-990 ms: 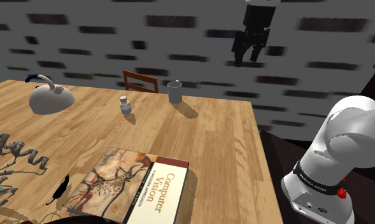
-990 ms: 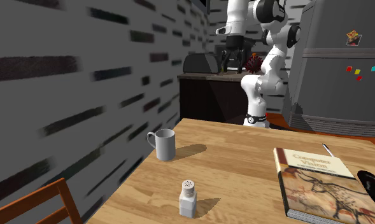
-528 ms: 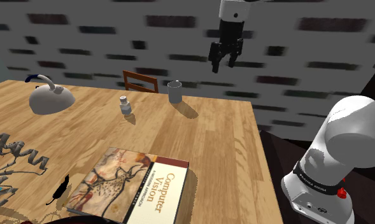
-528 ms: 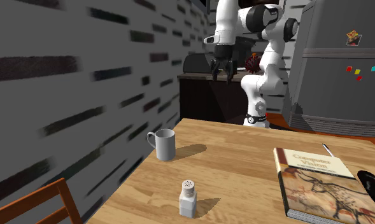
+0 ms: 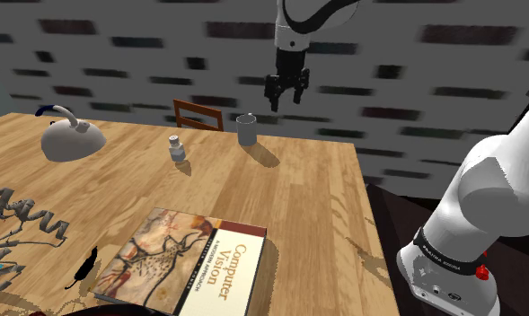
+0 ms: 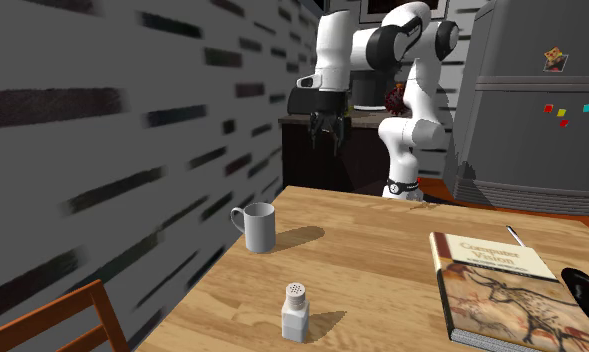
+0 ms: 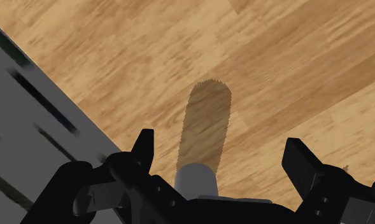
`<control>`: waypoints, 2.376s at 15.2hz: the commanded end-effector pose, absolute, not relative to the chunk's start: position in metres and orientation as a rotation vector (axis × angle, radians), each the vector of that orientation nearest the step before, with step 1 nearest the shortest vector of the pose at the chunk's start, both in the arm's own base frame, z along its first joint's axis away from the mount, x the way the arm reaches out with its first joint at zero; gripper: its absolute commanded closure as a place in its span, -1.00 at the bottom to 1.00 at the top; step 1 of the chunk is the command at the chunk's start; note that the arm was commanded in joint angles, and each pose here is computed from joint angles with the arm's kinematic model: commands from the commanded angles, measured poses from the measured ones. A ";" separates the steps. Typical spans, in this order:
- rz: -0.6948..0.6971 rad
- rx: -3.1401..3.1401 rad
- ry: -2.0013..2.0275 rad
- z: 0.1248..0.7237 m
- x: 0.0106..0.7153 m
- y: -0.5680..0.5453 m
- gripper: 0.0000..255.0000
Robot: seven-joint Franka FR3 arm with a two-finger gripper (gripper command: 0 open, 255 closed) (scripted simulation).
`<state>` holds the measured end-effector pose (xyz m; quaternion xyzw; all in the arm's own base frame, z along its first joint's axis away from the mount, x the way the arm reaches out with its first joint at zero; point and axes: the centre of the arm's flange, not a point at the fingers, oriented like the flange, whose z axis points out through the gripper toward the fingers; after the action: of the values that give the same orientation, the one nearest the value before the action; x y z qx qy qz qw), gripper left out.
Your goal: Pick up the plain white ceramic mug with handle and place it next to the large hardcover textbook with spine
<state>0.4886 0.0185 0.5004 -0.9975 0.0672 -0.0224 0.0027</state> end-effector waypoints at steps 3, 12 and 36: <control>-0.072 -3.136 0.208 0.475 0.538 0.020 -1.00; -0.074 -3.153 0.202 0.421 0.643 0.028 -1.00; -0.075 -3.162 0.198 0.349 0.706 0.031 1.00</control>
<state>0.7057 0.0307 0.3490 -0.9977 0.0624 -0.0236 -0.0139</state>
